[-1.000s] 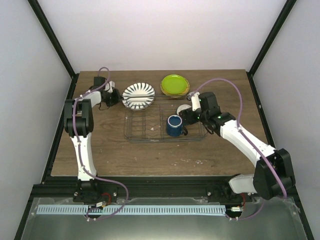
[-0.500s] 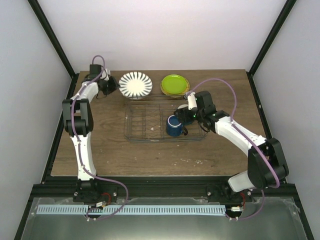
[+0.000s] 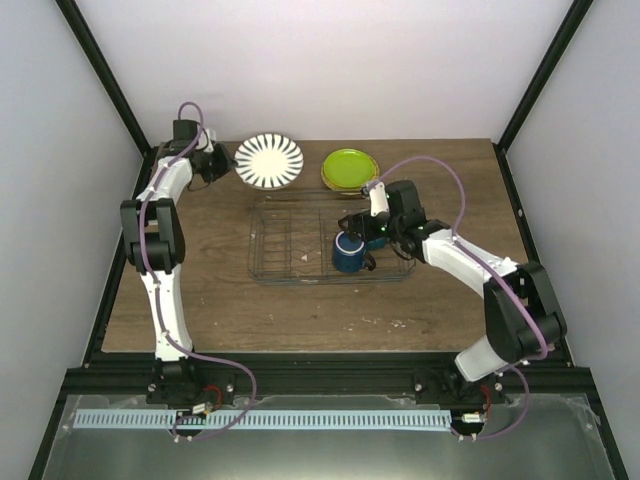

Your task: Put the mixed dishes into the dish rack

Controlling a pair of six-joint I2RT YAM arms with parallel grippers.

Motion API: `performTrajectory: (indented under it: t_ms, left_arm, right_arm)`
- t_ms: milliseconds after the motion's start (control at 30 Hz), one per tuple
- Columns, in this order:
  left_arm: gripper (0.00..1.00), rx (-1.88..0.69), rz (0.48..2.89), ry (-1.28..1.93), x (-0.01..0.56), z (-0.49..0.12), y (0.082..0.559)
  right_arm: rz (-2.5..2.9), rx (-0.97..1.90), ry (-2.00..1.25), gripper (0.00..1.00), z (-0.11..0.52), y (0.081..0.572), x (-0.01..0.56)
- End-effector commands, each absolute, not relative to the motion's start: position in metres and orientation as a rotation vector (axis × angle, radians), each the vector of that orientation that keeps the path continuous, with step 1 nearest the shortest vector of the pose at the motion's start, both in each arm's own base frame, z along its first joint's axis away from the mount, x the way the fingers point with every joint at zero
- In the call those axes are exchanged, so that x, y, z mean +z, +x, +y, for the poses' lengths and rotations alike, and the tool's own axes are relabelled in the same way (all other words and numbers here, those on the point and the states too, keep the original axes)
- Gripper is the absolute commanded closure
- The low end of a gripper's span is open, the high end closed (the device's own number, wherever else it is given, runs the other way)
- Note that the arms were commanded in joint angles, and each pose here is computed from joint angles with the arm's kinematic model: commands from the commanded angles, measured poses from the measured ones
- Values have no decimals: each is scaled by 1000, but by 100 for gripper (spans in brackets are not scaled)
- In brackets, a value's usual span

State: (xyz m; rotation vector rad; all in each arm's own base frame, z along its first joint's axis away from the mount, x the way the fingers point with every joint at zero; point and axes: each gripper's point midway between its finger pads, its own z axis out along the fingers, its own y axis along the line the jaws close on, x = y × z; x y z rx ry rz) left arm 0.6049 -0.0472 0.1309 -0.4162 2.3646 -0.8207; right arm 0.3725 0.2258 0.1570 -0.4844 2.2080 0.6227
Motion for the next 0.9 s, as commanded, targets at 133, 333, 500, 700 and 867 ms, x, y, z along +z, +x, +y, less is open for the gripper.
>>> performTrajectory:
  t_ms: [133,333,500,700,867]
  left_arm:
    - [100,-919,2220,-253,223,-64,566]
    - [100,-921,2196,-235,240,-66,557]
    - [100,-927,2179,-231,249,-66,556]
    - [100,-942,2175,-219,253,-69,552]
    - [100,-948,2171,-194,259,-74,536]
  right_arm:
    - [2015,1054,-502,8,269,398,200]
    - [1988,1045,-521,6,271,411,210]
    - [1983,1027,-537,6,271,415,215]
    - [1973,1015,-537,5,271,417,218]
    - [1963,1063,-549,3,277,421,221]
